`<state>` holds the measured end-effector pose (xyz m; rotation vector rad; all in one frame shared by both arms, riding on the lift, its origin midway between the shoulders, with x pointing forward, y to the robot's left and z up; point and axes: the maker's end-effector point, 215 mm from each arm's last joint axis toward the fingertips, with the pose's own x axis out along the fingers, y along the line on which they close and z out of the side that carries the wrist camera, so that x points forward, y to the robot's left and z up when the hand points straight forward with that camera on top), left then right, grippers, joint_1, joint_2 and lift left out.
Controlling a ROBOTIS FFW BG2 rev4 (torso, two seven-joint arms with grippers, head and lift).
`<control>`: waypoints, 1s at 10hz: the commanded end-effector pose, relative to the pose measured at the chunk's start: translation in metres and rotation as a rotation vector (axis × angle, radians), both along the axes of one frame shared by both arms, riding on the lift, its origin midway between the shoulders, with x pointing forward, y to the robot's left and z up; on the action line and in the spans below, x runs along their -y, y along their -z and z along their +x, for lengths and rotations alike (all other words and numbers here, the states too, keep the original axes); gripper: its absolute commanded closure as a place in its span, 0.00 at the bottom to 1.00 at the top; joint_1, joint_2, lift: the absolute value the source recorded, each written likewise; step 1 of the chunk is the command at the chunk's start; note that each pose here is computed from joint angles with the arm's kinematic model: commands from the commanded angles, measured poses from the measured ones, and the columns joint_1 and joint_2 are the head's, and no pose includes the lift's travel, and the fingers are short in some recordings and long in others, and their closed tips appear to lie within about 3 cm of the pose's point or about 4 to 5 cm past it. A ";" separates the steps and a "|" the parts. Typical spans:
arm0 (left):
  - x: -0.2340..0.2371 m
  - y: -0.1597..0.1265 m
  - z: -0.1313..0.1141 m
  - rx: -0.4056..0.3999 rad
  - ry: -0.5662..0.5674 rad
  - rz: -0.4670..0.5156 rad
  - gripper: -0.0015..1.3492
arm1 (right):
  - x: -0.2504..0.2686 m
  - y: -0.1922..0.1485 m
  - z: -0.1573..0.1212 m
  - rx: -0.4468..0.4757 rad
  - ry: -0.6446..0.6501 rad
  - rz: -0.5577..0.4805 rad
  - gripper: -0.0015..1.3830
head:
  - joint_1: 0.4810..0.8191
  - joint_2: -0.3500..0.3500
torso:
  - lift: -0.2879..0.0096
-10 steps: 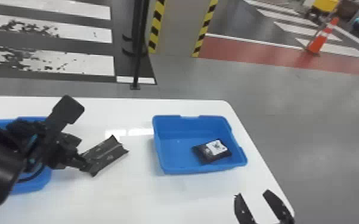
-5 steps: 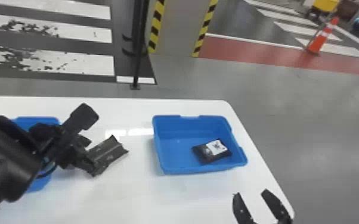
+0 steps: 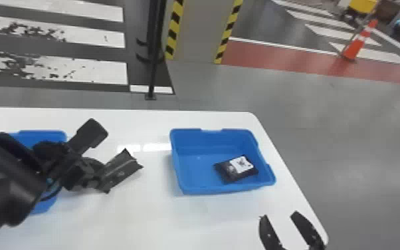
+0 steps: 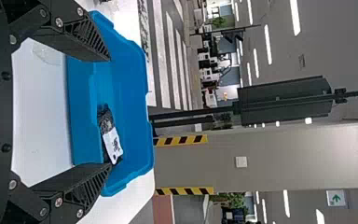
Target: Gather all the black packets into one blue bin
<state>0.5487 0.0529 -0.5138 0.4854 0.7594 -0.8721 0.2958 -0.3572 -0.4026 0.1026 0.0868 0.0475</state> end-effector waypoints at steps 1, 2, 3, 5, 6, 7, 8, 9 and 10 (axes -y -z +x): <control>0.009 -0.004 0.001 0.035 0.024 -0.027 0.84 | 0.000 0.000 -0.001 0.001 0.002 0.003 0.17 | 0.63 0.00 | 0.60; 0.014 -0.013 0.006 0.074 0.037 -0.054 0.90 | 0.001 0.001 -0.001 -0.001 0.003 0.003 0.17 | 0.63 0.00 | 0.60; 0.017 -0.025 0.014 0.117 0.046 -0.087 0.90 | 0.001 0.001 -0.001 0.000 0.004 0.005 0.17 | 0.63 0.00 | 0.60; 0.013 -0.044 0.023 0.172 0.043 -0.140 0.90 | 0.001 0.002 -0.004 -0.006 0.006 0.010 0.17 | 0.63 0.00 | 0.60; 0.008 -0.058 0.025 0.199 0.028 -0.173 0.90 | 0.001 0.002 -0.005 -0.006 0.006 0.010 0.17 | 0.63 0.00 | 0.60; -0.003 -0.077 0.026 0.230 0.002 -0.207 0.90 | 0.001 0.002 -0.005 -0.006 0.006 0.010 0.17 | 0.63 0.00 | 0.60; -0.017 -0.100 0.021 0.272 -0.020 -0.245 0.90 | 0.001 0.002 -0.005 -0.006 0.006 0.010 0.17 | 0.63 0.00 | 0.60; -0.043 -0.123 0.010 0.319 -0.058 -0.245 0.90 | 0.001 0.002 -0.005 -0.006 0.005 0.009 0.17 | 0.63 0.00 | 0.60; -0.083 -0.140 -0.001 0.359 -0.134 -0.244 0.90 | 0.001 0.001 -0.006 -0.006 0.004 0.008 0.17 | 0.63 0.00 | 0.60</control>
